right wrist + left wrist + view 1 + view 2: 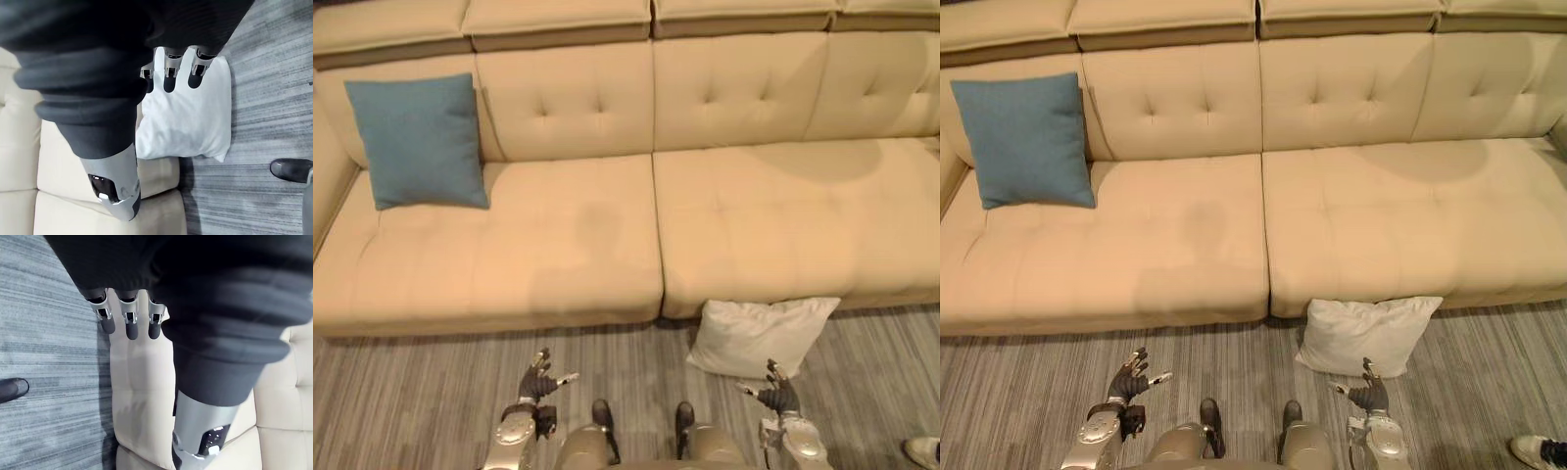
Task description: Pick up cushions and gather them together orderly.
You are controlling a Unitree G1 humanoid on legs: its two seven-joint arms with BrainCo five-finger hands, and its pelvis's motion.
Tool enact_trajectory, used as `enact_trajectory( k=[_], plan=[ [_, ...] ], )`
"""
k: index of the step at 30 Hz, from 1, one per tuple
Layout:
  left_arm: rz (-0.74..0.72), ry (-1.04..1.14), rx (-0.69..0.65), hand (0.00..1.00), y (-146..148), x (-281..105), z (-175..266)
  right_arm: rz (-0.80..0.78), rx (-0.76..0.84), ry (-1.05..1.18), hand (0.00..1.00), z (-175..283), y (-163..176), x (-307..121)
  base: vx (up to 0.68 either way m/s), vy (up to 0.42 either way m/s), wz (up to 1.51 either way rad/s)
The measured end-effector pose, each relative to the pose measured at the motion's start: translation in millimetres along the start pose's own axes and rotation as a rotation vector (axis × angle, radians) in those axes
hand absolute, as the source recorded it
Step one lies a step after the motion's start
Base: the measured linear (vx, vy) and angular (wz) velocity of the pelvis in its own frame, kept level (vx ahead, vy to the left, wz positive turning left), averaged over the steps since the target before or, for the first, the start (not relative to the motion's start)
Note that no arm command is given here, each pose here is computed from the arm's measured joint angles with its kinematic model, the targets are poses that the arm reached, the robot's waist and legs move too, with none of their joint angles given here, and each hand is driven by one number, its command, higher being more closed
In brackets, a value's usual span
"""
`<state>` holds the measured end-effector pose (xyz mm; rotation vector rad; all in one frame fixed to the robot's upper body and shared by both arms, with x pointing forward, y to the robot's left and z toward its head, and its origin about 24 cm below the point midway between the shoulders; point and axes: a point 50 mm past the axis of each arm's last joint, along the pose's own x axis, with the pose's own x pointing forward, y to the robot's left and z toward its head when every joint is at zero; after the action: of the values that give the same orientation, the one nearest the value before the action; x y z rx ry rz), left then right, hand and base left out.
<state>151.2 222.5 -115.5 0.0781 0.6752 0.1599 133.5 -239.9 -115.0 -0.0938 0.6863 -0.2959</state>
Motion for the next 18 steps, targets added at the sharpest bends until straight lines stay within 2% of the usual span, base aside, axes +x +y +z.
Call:
enact_trajectory(
  k=[4, 10, 18],
  plan=[
    [0.011, 0.008, 0.008, 0.00, 2.3, -0.4, -1.3, 0.015, -0.005, 0.011, 0.00, 1.8, -0.2, 3.2, 0.00, -0.006, -0.38],
    [-0.001, 0.010, -0.007, 0.00, -5.0, 2.4, 0.1, 0.019, 0.014, -0.030, 0.00, 16.6, 3.0, 10.9, -0.10, 0.046, -0.94],
    [0.011, 0.030, 0.005, 0.00, 1.5, -1.0, -5.5, 0.049, 0.032, -0.108, 0.00, 46.1, 14.0, 23.8, -0.08, 0.055, -1.69]
  ],
)
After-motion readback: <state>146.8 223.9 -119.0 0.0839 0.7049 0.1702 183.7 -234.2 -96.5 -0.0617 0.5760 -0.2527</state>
